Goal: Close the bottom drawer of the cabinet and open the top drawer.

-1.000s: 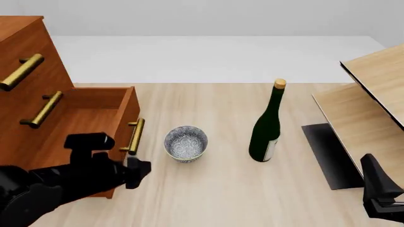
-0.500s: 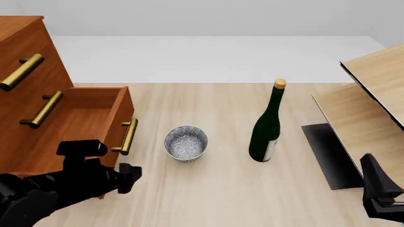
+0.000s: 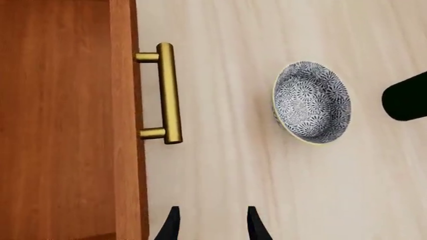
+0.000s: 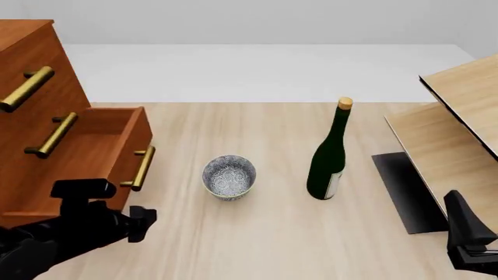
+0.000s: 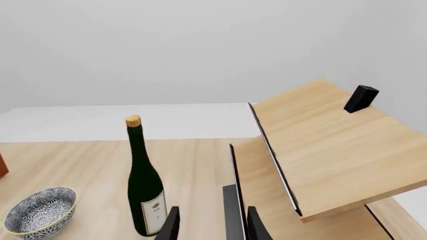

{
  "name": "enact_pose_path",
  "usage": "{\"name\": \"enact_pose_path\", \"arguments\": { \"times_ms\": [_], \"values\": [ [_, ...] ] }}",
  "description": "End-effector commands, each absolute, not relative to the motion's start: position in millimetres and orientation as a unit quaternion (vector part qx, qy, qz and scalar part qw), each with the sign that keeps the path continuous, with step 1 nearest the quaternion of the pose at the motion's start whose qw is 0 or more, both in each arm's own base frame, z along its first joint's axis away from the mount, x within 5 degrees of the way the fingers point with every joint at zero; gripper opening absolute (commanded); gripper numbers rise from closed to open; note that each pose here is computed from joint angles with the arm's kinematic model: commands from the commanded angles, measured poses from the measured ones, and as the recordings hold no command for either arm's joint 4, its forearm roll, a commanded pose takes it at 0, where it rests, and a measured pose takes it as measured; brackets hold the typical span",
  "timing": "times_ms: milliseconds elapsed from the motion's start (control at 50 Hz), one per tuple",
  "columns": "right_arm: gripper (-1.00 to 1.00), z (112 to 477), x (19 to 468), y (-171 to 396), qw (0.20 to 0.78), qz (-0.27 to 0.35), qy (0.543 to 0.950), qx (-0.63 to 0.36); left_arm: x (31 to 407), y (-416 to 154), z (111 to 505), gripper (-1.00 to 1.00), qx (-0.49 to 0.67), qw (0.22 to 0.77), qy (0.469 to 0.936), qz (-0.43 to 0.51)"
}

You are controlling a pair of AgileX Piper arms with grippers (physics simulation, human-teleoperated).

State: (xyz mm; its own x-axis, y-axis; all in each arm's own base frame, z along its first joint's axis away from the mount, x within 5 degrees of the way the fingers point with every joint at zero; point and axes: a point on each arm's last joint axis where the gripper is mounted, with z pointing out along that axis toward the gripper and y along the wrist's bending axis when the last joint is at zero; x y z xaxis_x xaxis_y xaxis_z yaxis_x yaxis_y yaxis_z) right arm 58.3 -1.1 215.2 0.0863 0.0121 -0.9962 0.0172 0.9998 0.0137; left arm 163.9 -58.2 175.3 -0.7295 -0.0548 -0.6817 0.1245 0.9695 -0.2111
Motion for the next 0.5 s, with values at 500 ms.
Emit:
{"name": "enact_pose_path", "arguments": {
  "times_ms": [500],
  "values": [
    [1.00, 215, 58, -1, 0.736, 0.000, 0.676, 0.011, 161, -20, 168, 1.00, 0.002, 0.399, 0.916, -0.049]
  ]
}}
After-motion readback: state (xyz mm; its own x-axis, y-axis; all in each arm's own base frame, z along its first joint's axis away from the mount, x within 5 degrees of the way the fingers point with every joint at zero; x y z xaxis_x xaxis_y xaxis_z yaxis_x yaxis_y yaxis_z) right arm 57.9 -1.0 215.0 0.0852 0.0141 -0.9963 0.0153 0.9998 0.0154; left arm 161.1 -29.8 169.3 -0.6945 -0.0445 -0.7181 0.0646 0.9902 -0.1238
